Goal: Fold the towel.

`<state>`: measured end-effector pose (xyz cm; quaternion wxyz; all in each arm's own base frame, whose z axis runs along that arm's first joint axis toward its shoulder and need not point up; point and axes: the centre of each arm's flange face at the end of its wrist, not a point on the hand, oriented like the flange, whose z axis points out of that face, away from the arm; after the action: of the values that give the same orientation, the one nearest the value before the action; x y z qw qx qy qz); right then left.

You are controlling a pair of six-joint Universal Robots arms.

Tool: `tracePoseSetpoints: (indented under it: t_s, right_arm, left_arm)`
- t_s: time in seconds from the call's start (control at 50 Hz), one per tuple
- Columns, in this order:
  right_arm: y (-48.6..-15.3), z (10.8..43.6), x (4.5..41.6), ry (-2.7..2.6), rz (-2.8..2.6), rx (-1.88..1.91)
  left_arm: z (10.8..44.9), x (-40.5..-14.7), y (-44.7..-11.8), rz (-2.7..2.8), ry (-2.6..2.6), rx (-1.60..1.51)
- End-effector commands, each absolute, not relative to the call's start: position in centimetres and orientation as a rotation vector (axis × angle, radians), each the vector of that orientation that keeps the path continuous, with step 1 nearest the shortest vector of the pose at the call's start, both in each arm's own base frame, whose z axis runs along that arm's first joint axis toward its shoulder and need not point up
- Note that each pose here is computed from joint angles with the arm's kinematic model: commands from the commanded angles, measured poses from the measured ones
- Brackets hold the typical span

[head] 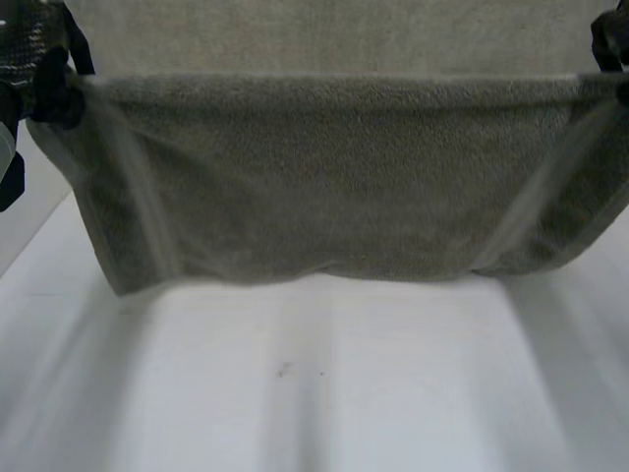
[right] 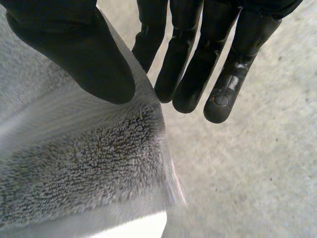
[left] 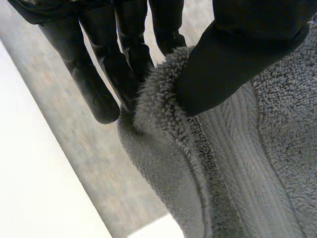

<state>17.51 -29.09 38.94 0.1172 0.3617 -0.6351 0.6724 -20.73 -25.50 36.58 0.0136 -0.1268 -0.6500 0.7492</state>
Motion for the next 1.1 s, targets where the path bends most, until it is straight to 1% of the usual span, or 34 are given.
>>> tracePoseSetpoints:
  t_s: [0.02, 0.04, 0.08, 0.12, 0.2, 0.24, 0.28, 0.3, 0.32, 0.34, 0.36, 0.38, 0.4, 0.44, 0.52, 0.62, 0.64, 0.66, 0.68, 0.7, 0.72, 0.74, 0.76, 0.78, 0.8, 0.82, 0.84, 0.86, 0.88, 0.9, 0.92, 0.94, 1.02, 1.1]
  right_arm:
    - [-31.3, 33.4, 20.1, -1.959, 1.782, 1.211]
    - [-31.3, 33.4, 20.1, -1.959, 1.782, 1.212]
    - [-32.5, 30.3, 21.7, -2.006, 1.72, 1.297]
    - [-33.4, 29.1, 22.5, -2.009, 1.706, 1.312]
    - [-37.2, 28.4, 24.9, -1.85, 1.822, 1.21]
    - [-38.5, 29.5, 25.4, -1.754, 1.903, 1.125]
    - [-40.6, 33.6, 25.8, -1.485, 2.111, 0.913]
    - [-40.6, 33.6, 25.8, -1.484, 2.113, 0.911]
    - [-41.0, 35.6, 25.8, -1.367, 2.195, 0.826]
    - [-41.0, 38.3, 25.8, -1.214, 2.29, 0.726]
    - [-41.0, 38.3, 25.8, -1.212, 2.291, 0.725]
    - [-40.4, 40.8, 25.6, -1.097, 2.356, 0.645]
    - [-39.8, 42.2, 25.5, -1.029, 2.398, 0.6]
    - [-39.2, 42.8, 25.4, -1.006, 2.419, 0.588]
    - [-38.3, 42.6, 25.3, -1.042, 2.448, 0.606]
    - [-37.7, 38.4, 25.3, -1.244, 2.392, 0.784]
    - [-37.5, 36.4, 25.4, -1.332, 2.346, 0.858]
    - [-37.5, 36.4, 25.4, -1.333, 2.346, 0.858]
    - [-37.3, 35.0, 25.5, -1.393, 2.314, 0.911]
    - [-37.1, 33.3, 25.5, -1.465, 2.275, 0.969]
    - [-37.1, 33.2, 25.5, -1.465, 2.274, 0.969]
    - [-37.0, 31.4, 25.5, -1.54, 2.228, 1.024]
    - [-36.8, 29.2, 25.3, -1.626, 2.165, 1.081]
    - [-36.7, 29.1, 25.3, -1.627, 2.164, 1.082]
    - [-36.5, 26.7, 25.0, -1.717, 2.102, 1.139]
    - [-36.5, 26.7, 25.0, -1.718, 2.102, 1.14]
    - [-36.2, 24.3, 24.8, -1.801, 2.042, 1.192]
    - [-35.6, 21.9, 24.8, -1.881, 1.979, 1.248]
    - [-35.6, 21.9, 24.8, -1.882, 1.978, 1.249]
    - [-35.1, 19.5, 24.7, -1.954, 1.916, 1.293]
    - [-34.6, 17.5, 24.7, -2.018, 1.856, 1.326]
    - [-34.6, 17.5, 24.7, -2.018, 1.856, 1.326]
    - [-32.8, 14.1, 24.1, -2.146, 1.692, 1.396]
    - [-31.8, 13.9, 23.5, -2.199, 1.621, 1.41]
  left_arm:
    - [30.8, -21.5, -28.6, 2.069, -2.379, -0.656]
    - [30.8, -21.5, -28.6, 2.068, -2.38, -0.656]
    - [29.6, -21.9, -29.3, 2.036, -2.421, -0.721]
    - [28.6, -22.4, -30.3, 2.017, -2.436, -0.757]
    - [27.8, -23.9, -35.9, 2.115, -2.374, -0.733]
    - [29.1, -24.6, -37.4, 2.207, -2.295, -0.706]
    - [33.2, -25.3, -39.6, 2.432, -2.101, -0.592]
    - [33.2, -25.3, -39.6, 2.433, -2.1, -0.591]
    - [35.4, -25.4, -40.2, 2.538, -1.987, -0.519]
    - [35.4, -25.4, -40.2, 2.539, -1.986, -0.519]
    - [37.8, -25.6, -40.5, 2.635, -1.854, -0.441]
    - [40.2, -25.6, -40.5, 2.716, -1.713, -0.354]
    - [40.2, -25.6, -40.5, 2.717, -1.711, -0.353]
    - [43.1, -25.2, -40.1, 2.774, -1.53, -0.207]
    - [42.8, -25.1, -40.3, 2.728, -1.516, -0.127]
    - [38.6, -25.1, -40.8, 2.56, -1.709, -0.105]
    - [36.8, -24.8, -40.9, 2.504, -1.792, -0.117]
    - [34.6, -24.5, -40.9, 2.441, -1.888, -0.133]
    - [34.6, -24.5, -40.9, 2.44, -1.889, -0.133]
    - [32.4, -24.3, -40.8, 2.381, -1.975, -0.156]
    - [30.1, -24.0, -40.7, 2.319, -2.065, -0.173]
    - [30.1, -24.0, -40.7, 2.318, -2.066, -0.173]
    - [27.7, -23.6, -40.6, 2.256, -2.154, -0.187]
    - [27.7, -23.6, -40.6, 2.256, -2.155, -0.187]
    - [25.4, -23.3, -40.3, 2.197, -2.23, -0.201]
    - [23.2, -23.0, -39.8, 2.135, -2.301, -0.216]
    - [23.2, -23.0, -39.8, 2.134, -2.302, -0.217]
    - [21.0, -22.8, -39.2, 2.075, -2.365, -0.235]
    - [19.2, -22.6, -38.5, 2.022, -2.419, -0.249]
    - [19.2, -22.6, -38.5, 2.021, -2.42, -0.249]
    - [17.0, -22.3, -37.7, 1.956, -2.484, -0.266]
    - [15.3, -22.0, -36.9, 1.895, -2.542, -0.283]
    - [12.9, -21.5, -35.2, 1.783, -2.636, -0.313]
    - [12.8, -20.7, -32.8, 1.718, -2.688, -0.327]
